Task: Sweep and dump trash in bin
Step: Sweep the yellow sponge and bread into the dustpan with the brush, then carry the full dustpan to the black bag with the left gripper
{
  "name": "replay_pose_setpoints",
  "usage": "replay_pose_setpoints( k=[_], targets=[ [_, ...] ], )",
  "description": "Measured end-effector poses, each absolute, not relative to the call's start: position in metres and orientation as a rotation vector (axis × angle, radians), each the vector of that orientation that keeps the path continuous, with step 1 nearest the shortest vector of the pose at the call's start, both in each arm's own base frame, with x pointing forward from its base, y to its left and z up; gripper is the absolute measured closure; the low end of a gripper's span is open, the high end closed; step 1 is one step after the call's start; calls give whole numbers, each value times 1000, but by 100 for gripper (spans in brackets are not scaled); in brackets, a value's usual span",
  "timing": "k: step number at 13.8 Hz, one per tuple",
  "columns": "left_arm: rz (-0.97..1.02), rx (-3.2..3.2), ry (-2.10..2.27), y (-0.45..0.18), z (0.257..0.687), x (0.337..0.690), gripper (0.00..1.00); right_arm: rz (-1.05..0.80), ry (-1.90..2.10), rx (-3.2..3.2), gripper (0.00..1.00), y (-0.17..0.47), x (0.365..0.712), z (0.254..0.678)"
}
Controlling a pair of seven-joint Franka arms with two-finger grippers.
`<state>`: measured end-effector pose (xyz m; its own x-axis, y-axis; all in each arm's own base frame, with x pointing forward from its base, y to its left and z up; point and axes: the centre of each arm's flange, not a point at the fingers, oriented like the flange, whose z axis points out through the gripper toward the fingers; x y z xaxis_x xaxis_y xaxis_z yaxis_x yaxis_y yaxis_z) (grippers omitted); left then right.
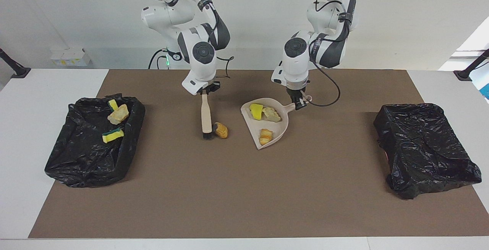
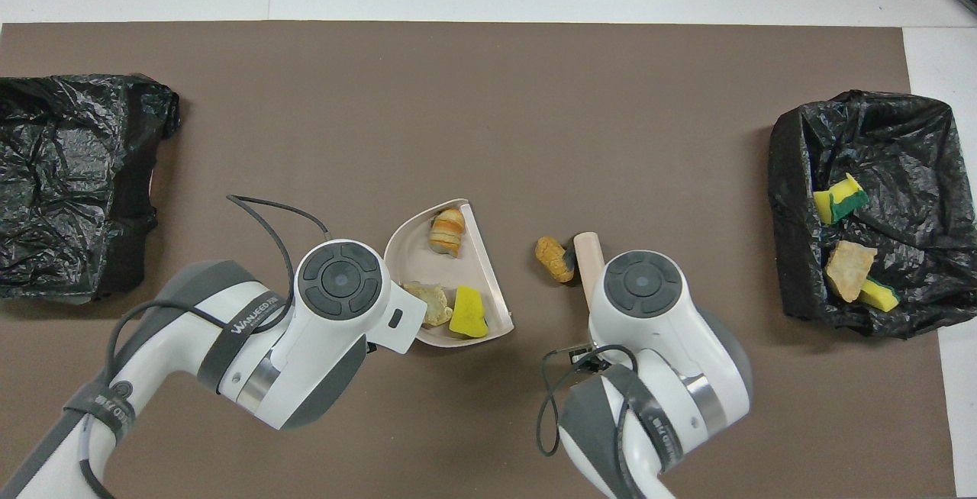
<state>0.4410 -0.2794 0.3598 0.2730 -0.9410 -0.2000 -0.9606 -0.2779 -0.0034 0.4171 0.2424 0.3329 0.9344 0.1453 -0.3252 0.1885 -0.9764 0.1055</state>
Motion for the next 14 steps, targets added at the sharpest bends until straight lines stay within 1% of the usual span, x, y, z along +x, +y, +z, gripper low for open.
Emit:
replay_pose_setpoints(
  k=[3, 7, 11, 14],
  targets=[
    [239, -2407, 1805, -279, 360, 441, 68, -459, 347, 2988, 74, 285, 406, 329],
    [240, -2409, 1803, -278, 360, 442, 68, -434, 309, 3162, 74, 341, 393, 321],
    [239, -2412, 1801, -273, 359, 445, 68, -480, 288, 3154, 74, 347, 392, 322],
    [216, -2374, 1868, -262, 359, 455, 68, -533, 284, 3131, 74, 342, 397, 339]
  ],
)
